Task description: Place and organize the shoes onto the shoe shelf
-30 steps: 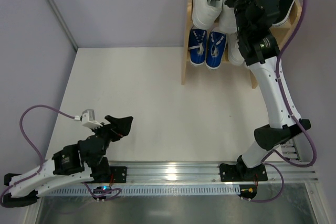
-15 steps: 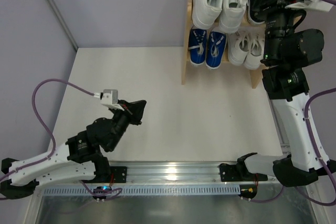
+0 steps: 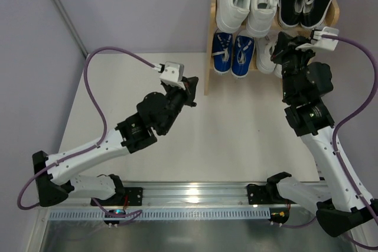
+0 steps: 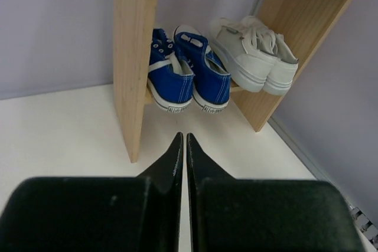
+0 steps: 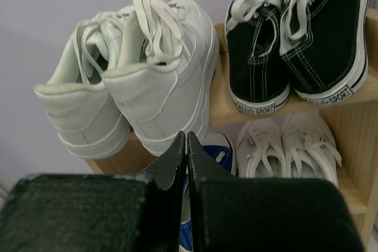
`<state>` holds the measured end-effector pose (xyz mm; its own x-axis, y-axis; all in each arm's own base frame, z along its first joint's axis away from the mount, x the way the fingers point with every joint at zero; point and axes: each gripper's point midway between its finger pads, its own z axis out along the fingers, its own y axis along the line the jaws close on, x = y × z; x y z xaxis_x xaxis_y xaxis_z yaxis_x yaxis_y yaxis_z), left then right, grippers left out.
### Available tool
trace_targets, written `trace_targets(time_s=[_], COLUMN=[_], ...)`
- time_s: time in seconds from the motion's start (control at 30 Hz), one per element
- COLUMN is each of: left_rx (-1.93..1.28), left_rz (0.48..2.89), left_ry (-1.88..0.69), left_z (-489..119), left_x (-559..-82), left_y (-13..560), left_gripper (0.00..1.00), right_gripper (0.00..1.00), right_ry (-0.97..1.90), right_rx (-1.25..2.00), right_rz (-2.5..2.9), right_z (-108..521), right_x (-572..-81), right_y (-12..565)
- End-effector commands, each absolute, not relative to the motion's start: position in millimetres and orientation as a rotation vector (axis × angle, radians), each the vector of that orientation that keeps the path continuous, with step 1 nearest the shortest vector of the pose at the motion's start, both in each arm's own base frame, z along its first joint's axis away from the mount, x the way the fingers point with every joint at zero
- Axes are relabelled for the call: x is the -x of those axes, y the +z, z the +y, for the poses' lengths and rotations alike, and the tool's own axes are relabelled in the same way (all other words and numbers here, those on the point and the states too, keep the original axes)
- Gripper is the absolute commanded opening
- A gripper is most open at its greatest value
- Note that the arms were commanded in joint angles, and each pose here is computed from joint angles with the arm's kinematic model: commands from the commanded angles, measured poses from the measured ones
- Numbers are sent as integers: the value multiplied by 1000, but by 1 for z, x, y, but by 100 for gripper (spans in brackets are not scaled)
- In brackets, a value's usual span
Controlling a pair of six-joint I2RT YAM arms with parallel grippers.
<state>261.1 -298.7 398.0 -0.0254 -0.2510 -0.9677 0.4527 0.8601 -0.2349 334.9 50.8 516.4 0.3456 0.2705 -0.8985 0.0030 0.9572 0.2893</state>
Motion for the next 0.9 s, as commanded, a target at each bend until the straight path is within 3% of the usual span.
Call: trace_targets(time_s=[0.0,0.3,0.47,0.87], left_rx=[-186,-182,-143,13], left_rz=[1384,1289,1315,1270], left_ry=[-680,-853,-854,-830], left_z=[-319,-369,-391,-389], left_x=[-271,-303,-340,-409], left_y=[438,462,447,444], left_gripper=[0,0,0,0], right_gripper=[4,4,4,4], right_ry=[245,298,320,318], right_rx=[-245,-217,-193,-185], right_rz=[1233,1321,1368,1428], right_z=[60,72,78,75], right_x=[-332,-332,-330,-317], right_y=[502,457,429,389])
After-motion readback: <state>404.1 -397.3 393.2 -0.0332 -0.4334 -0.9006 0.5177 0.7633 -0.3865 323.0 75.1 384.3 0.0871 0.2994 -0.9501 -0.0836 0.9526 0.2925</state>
